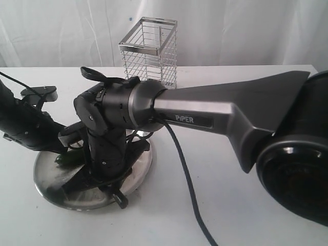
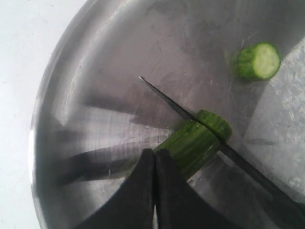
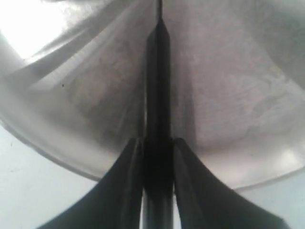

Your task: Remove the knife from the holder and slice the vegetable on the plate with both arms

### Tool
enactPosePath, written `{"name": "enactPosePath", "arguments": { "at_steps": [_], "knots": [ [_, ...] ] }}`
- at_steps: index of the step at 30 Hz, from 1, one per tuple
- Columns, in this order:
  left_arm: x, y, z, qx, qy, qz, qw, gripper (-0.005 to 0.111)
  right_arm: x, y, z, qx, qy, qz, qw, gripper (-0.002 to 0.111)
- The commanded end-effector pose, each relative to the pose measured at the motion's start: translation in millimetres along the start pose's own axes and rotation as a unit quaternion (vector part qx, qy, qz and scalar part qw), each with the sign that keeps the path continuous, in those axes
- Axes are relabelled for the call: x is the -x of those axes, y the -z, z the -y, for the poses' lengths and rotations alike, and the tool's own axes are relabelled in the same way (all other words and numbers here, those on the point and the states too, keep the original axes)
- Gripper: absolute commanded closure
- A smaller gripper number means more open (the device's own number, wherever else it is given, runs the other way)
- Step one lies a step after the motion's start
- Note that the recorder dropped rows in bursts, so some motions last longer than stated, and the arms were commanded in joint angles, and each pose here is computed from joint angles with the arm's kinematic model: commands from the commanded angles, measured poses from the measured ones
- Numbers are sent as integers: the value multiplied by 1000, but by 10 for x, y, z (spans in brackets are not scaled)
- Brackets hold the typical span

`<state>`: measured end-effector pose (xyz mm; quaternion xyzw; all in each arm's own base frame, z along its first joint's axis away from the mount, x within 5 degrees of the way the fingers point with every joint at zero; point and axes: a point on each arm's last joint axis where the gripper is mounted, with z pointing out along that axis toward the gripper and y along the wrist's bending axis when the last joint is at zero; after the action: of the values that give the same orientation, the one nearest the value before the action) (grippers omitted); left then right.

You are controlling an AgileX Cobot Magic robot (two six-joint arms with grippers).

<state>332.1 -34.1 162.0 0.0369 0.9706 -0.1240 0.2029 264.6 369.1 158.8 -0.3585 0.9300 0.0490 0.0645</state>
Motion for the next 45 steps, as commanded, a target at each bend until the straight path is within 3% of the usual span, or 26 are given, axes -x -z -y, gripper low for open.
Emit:
{"name": "enactPosePath", "arguments": {
  "at_steps": [1,5,14,41,45],
  "knots": [
    [-61,-33,26,-10,3,-25,1000,107,-116,9,-4,5,17,-63,998,108],
    [66,84,67,-16,5,2,1000,106,-115,63,-5,6,27,-58,998,108],
    [146,203,99,-17,-2,24,1000,82,-104,101,-7,8,27,-49,998,108],
    [176,-171,18,-15,7,8,1000,83,-97,120,-6,7,29,-44,999,108],
    [152,-199,53,-22,-4,-3,1000,90,-95,120,-6,7,29,-43,999,108]
  ]
}}
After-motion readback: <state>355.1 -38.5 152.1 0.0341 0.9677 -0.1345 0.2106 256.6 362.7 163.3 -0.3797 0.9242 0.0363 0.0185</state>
